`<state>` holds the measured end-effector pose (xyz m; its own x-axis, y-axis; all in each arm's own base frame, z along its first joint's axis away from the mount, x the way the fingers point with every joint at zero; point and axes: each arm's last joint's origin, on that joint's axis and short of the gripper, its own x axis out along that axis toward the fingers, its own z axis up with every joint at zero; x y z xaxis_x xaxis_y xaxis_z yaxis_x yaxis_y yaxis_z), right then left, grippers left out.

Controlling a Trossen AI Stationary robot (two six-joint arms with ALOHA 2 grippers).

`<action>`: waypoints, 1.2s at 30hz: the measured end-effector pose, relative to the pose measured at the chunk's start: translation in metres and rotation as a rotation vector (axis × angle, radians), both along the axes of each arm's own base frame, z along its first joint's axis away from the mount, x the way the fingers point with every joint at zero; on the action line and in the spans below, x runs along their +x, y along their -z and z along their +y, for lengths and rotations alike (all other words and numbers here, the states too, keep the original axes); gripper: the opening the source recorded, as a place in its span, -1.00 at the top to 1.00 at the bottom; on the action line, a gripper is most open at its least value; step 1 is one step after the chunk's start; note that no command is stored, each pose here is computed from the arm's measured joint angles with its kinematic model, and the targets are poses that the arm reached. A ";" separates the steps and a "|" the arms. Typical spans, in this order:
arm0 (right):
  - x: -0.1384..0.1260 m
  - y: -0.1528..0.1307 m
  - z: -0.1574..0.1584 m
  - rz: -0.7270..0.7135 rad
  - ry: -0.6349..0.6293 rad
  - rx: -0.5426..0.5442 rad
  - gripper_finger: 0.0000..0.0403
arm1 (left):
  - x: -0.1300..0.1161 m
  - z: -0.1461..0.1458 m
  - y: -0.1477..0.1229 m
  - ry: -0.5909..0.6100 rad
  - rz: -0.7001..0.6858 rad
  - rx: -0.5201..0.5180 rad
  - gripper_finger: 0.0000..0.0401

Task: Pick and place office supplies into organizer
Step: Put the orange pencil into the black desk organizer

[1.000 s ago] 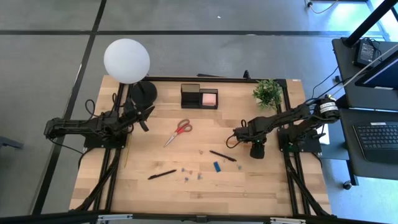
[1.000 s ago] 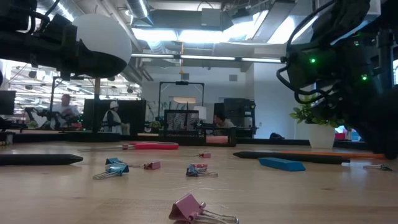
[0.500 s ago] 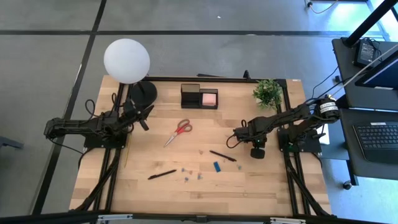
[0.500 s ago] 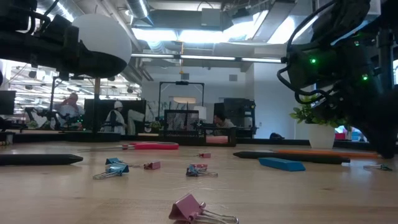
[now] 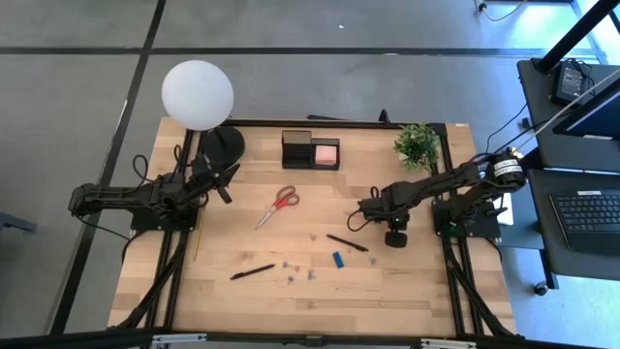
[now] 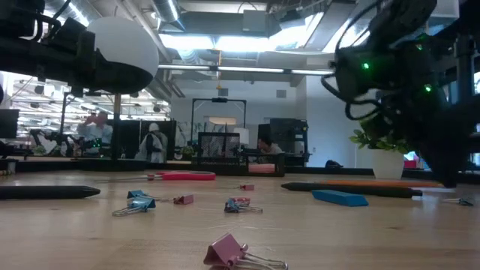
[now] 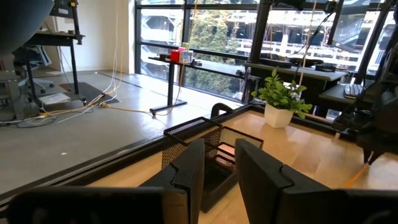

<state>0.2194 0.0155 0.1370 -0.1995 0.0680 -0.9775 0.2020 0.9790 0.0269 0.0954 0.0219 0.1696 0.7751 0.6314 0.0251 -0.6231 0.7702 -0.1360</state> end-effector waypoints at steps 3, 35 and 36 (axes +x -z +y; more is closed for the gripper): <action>0.005 -0.006 0.000 -0.008 0.000 0.000 0.97 | 0.000 0.000 0.000 0.000 0.000 0.000 0.57; 0.038 -0.050 -0.013 -0.127 0.191 -0.038 0.61 | 0.000 0.000 0.000 0.001 0.000 0.000 0.57; 0.037 -0.050 -0.013 -0.127 0.198 -0.040 0.52 | 0.000 0.000 0.000 0.001 0.000 0.000 0.57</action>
<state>0.2568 0.0026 0.1870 -0.0616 0.0547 -0.9966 0.3876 0.9215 0.0266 0.0954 0.0219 0.1697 0.7754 0.6310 0.0254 -0.6227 0.7706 -0.1358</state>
